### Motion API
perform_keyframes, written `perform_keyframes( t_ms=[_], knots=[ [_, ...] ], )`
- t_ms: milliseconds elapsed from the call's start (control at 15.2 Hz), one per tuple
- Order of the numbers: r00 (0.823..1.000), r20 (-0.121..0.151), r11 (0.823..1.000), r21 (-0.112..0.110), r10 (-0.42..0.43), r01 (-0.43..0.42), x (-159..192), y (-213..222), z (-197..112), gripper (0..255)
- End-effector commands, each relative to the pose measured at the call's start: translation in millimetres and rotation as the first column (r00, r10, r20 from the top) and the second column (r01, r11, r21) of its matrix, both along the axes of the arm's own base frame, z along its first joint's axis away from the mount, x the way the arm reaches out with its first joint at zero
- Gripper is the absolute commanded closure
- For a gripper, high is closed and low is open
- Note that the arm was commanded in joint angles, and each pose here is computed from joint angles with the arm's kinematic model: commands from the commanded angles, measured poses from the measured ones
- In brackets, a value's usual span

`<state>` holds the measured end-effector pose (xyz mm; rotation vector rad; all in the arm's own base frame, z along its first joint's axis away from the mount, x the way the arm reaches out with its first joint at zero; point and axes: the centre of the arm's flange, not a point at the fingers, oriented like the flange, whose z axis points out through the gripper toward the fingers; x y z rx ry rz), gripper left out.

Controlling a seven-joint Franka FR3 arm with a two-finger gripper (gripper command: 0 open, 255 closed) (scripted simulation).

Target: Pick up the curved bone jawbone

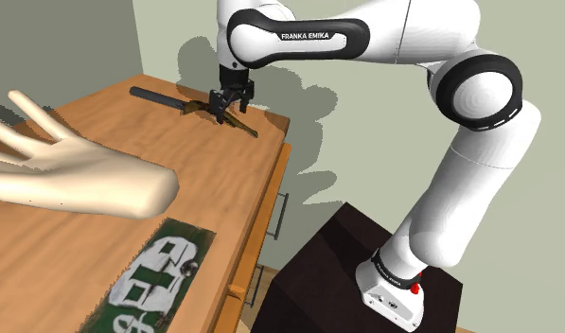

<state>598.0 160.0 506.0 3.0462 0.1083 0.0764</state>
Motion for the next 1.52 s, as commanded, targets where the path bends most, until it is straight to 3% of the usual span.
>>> perform_keyframes(
  t_ms=[0,66,132,726,1452],
  knots=[
    [1.0,0.0,1.0,0.0,0.0,0.0,0,1,-8,0],
    [1.0,0.0,1.0,0.0,0.0,0.0,0,1,-8,0],
    [1.0,0.001,1.0,0.0,0.0,0.0,0,0,-9,255],
    [1.0,0.001,1.0,0.0,0.0,0.0,0,1,-8,255],
    [1.0,0.001,1.0,0.0,0.0,0.0,0,1,50,255]
  ],
)
